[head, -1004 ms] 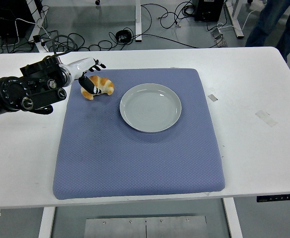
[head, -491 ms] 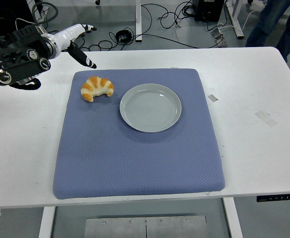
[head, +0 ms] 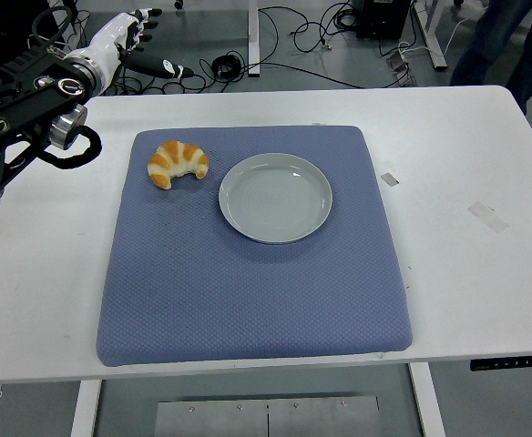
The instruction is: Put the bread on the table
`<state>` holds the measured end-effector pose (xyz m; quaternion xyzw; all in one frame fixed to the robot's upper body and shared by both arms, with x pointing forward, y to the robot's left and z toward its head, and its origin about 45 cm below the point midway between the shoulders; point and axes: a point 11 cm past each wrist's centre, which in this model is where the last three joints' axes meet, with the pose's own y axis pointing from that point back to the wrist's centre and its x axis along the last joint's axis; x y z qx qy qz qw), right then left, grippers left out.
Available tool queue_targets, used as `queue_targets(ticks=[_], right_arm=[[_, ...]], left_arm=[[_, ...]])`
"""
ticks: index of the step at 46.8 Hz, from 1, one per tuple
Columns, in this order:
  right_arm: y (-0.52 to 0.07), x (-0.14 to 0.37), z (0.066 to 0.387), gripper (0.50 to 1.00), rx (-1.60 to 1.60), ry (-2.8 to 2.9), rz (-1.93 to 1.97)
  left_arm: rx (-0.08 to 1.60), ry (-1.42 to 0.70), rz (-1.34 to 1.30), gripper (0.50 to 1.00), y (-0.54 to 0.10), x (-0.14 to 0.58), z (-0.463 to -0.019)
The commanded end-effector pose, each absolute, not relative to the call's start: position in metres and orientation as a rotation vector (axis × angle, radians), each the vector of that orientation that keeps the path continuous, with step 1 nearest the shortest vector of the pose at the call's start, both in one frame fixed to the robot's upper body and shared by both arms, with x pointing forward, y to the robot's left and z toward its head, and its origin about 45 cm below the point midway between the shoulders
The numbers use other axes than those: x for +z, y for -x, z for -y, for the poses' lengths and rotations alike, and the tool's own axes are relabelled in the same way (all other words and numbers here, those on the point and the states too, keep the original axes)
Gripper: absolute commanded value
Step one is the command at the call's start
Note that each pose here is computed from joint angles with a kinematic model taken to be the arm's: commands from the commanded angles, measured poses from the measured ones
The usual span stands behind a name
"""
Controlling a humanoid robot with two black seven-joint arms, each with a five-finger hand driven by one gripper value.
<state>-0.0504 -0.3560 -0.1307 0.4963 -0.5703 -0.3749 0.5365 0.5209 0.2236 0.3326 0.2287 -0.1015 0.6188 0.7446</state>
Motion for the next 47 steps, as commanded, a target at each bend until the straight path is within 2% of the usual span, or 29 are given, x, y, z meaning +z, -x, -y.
queue_targets(ticks=[1, 13, 19, 28, 47], right_arm=[[0.050, -0.131, 0.356, 1.000, -0.892, -1.182, 1.358], [0.049, -0.131, 0.355, 1.000, -0.895, -1.186, 1.358], [0.048, -0.131, 0.353, 1.000, -0.898, -1.193, 1.358], [0.049, -0.131, 0.353, 1.000, -0.900, -1.191, 1.357], [0.049, -0.131, 0.354, 1.000, -0.897, -1.189, 1.356]], left_arm=[[1.358, -0.504, 0.218, 0.978, -0.521, 0.334, -0.226], [1.425, -0.448, 0.182, 0.980, -0.529, 0.344, -0.242], [1.449, -0.358, 0.055, 0.980, -0.530, 0.345, -0.245], [1.387, -0.189, -0.058, 0.978, -0.530, 0.340, -0.244], [1.425, 0.124, -0.351, 0.978, -0.535, 0.312, -0.254]])
